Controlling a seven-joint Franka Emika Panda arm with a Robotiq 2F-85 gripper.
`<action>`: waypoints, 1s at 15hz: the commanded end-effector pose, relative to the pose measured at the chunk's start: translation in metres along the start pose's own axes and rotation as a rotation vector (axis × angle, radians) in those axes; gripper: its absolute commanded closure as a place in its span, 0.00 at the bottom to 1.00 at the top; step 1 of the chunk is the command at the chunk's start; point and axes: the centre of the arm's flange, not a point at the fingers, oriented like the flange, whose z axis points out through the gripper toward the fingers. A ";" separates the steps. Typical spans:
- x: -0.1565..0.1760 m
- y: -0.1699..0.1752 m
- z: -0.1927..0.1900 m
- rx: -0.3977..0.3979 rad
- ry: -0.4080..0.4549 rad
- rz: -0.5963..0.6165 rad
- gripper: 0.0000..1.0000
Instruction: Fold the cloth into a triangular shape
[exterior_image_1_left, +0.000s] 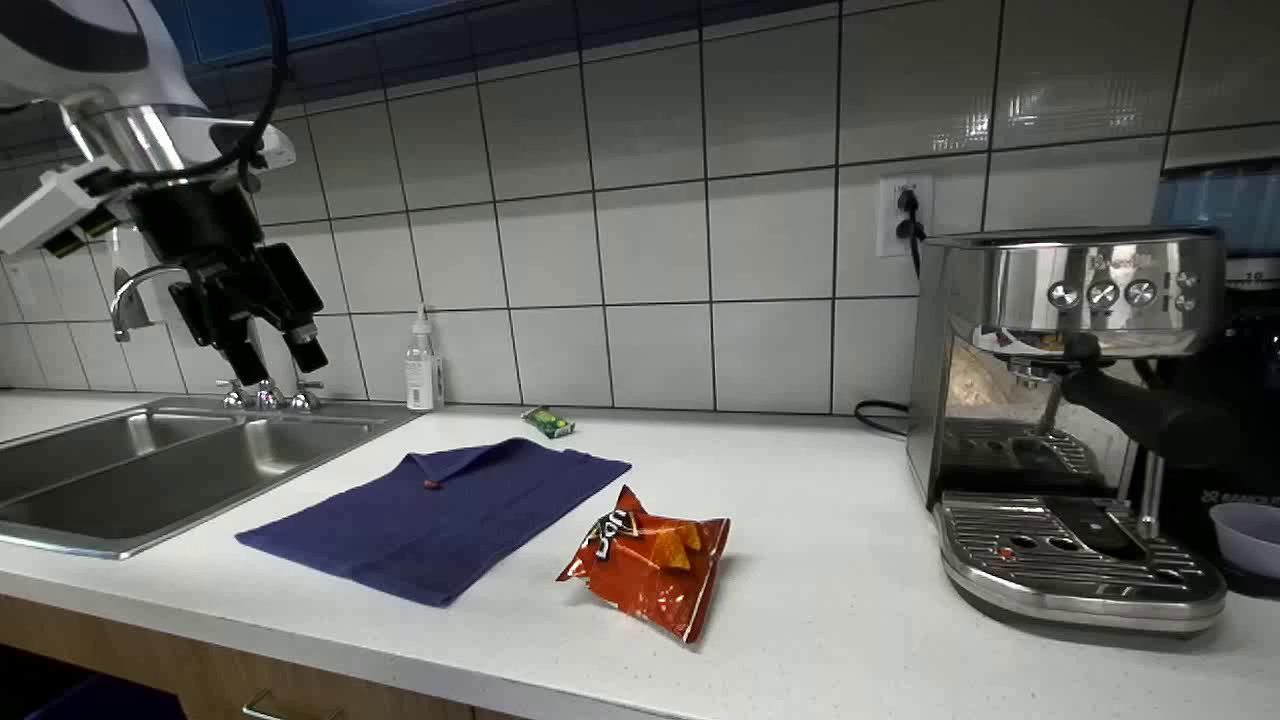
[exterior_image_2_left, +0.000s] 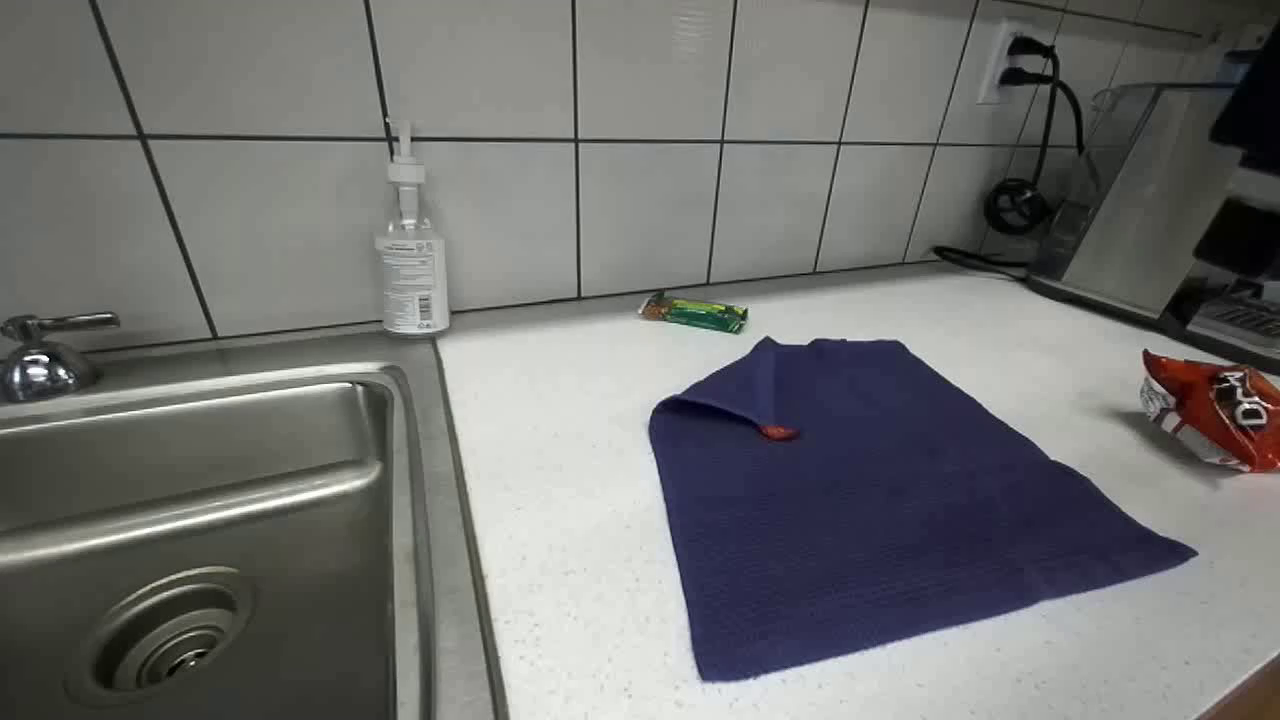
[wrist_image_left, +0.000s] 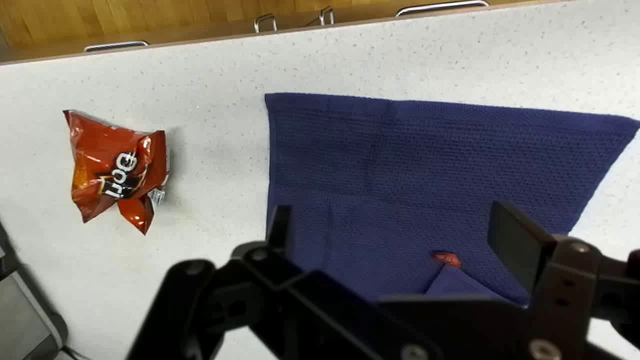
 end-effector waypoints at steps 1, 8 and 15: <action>0.000 0.000 0.000 0.000 -0.001 0.000 0.00; 0.027 -0.016 0.019 0.022 0.062 -0.073 0.00; 0.068 -0.037 0.058 0.027 0.111 -0.158 0.00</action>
